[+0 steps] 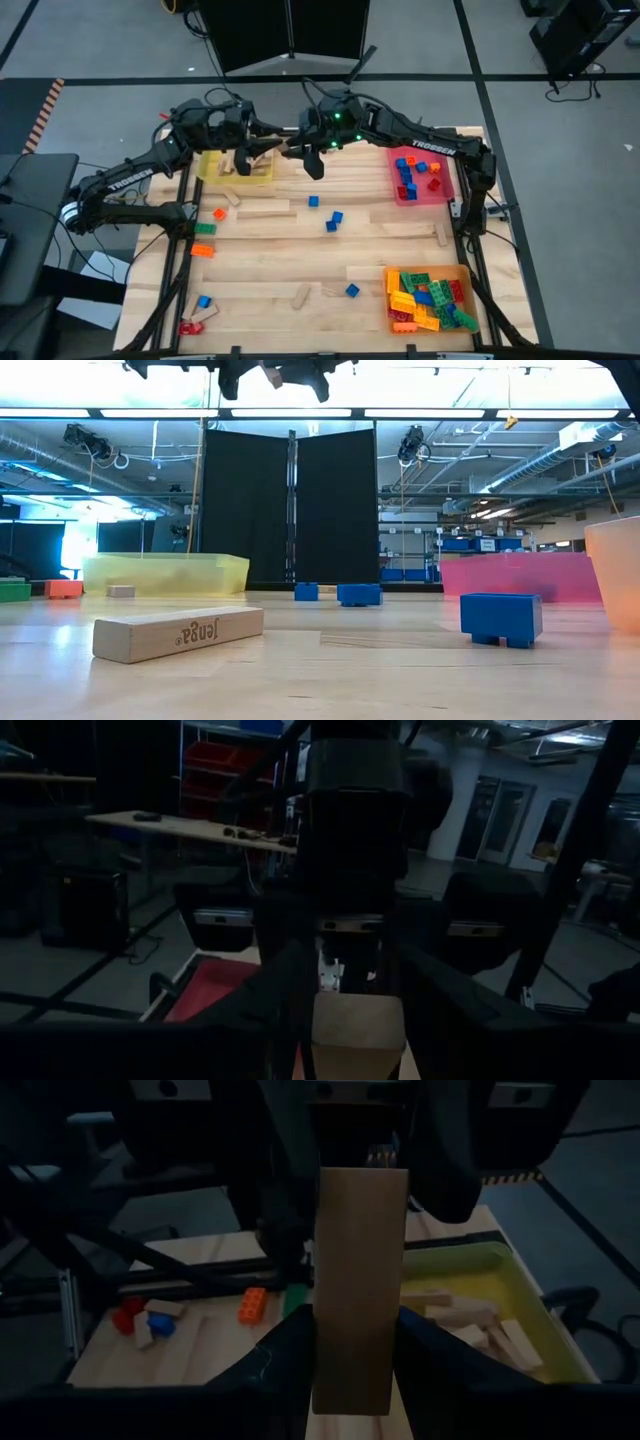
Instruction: Sort blocks by size
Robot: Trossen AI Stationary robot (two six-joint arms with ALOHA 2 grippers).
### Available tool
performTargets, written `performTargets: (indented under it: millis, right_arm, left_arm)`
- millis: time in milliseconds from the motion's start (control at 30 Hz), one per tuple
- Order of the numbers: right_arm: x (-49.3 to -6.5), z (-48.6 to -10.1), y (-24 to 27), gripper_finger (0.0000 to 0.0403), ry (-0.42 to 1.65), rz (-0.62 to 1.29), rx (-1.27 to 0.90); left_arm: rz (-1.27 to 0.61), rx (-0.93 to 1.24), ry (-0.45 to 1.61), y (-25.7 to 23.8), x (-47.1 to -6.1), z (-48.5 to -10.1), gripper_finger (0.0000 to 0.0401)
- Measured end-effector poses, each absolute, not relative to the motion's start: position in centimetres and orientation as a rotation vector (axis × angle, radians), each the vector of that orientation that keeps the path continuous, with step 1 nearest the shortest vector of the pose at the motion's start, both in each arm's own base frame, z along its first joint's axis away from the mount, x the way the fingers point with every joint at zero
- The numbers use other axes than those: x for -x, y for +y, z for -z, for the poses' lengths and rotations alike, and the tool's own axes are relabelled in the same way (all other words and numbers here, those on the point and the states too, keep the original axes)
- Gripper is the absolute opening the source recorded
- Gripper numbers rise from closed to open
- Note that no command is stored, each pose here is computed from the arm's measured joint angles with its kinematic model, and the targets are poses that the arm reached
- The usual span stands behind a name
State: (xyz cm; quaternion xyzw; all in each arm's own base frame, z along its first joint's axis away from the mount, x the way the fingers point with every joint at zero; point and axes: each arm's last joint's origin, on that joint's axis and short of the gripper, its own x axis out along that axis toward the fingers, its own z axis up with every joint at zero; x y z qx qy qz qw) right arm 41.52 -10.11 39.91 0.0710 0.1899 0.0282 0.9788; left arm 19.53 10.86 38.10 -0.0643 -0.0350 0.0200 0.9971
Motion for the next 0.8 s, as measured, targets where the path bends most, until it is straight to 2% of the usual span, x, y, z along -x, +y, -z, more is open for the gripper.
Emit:
performTargets:
  millis: [800]
  right_arm:
    - [-41.6,-39.9,-10.3,0.0126,0.378,-0.016,-0.104]
  left_arm:
    - [-0.062,0.223,0.043,11.4,-20.2,-36.5,0.0156]
